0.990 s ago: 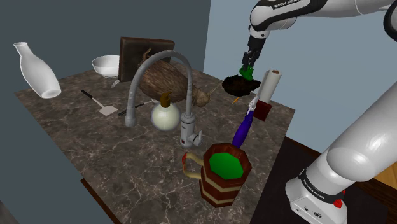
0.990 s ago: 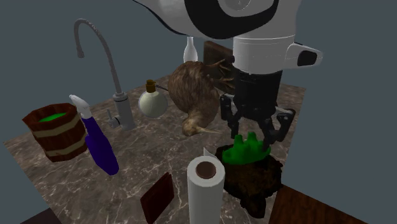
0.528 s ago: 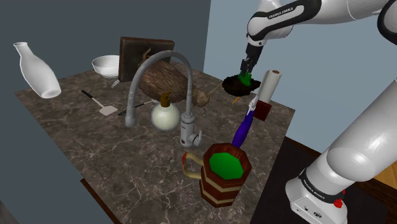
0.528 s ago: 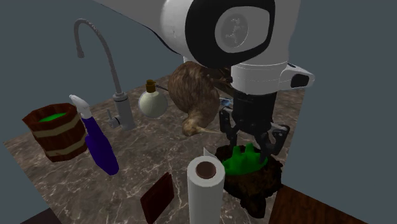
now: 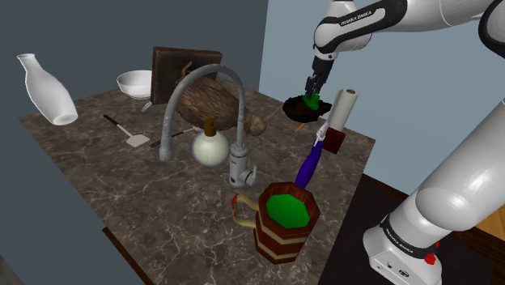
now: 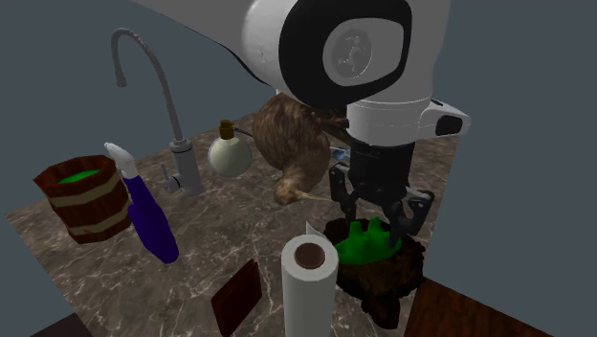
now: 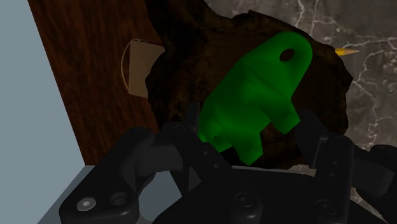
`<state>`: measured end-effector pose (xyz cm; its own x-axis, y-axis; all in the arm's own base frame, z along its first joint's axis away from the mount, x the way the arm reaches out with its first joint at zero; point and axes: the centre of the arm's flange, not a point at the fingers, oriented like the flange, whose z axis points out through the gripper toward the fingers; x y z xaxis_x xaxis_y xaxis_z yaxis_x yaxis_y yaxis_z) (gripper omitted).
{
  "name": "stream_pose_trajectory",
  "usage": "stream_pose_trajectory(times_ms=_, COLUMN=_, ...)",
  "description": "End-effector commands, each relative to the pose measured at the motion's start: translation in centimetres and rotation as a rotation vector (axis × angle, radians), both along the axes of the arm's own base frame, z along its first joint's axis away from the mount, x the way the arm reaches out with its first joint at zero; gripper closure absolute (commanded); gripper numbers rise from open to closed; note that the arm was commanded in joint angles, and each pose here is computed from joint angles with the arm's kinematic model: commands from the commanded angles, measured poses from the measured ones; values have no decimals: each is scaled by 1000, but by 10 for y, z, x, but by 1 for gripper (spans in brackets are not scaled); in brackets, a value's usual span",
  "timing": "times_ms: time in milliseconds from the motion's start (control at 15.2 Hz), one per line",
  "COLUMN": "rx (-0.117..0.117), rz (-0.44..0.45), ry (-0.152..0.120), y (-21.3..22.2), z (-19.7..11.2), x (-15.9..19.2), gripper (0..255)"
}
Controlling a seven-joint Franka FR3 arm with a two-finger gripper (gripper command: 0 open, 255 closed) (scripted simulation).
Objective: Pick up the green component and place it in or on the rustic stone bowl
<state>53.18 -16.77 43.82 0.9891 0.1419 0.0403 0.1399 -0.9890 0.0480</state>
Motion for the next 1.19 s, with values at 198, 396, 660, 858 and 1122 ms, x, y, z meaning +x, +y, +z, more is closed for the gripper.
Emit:
stream_pose_trajectory(times_ms=198, rx=0, rz=0, ry=0, y=0, z=0, x=0, gripper=0)
stream_pose_trajectory(times_ms=396, rx=0, rz=0, ry=0, y=1, z=13, x=-1, gripper=0)
stream_pose_trajectory(times_ms=660, rx=0, rz=0, ry=0, y=2, z=50, x=-2, gripper=0)
stream_pose_trajectory(times_ms=858, rx=0, rz=0, ry=0, y=2, z=50, x=-2, gripper=0)
stream_pose_trajectory(times_ms=1122, rx=0, rz=0, ry=0, y=2, z=50, x=-2, gripper=0)
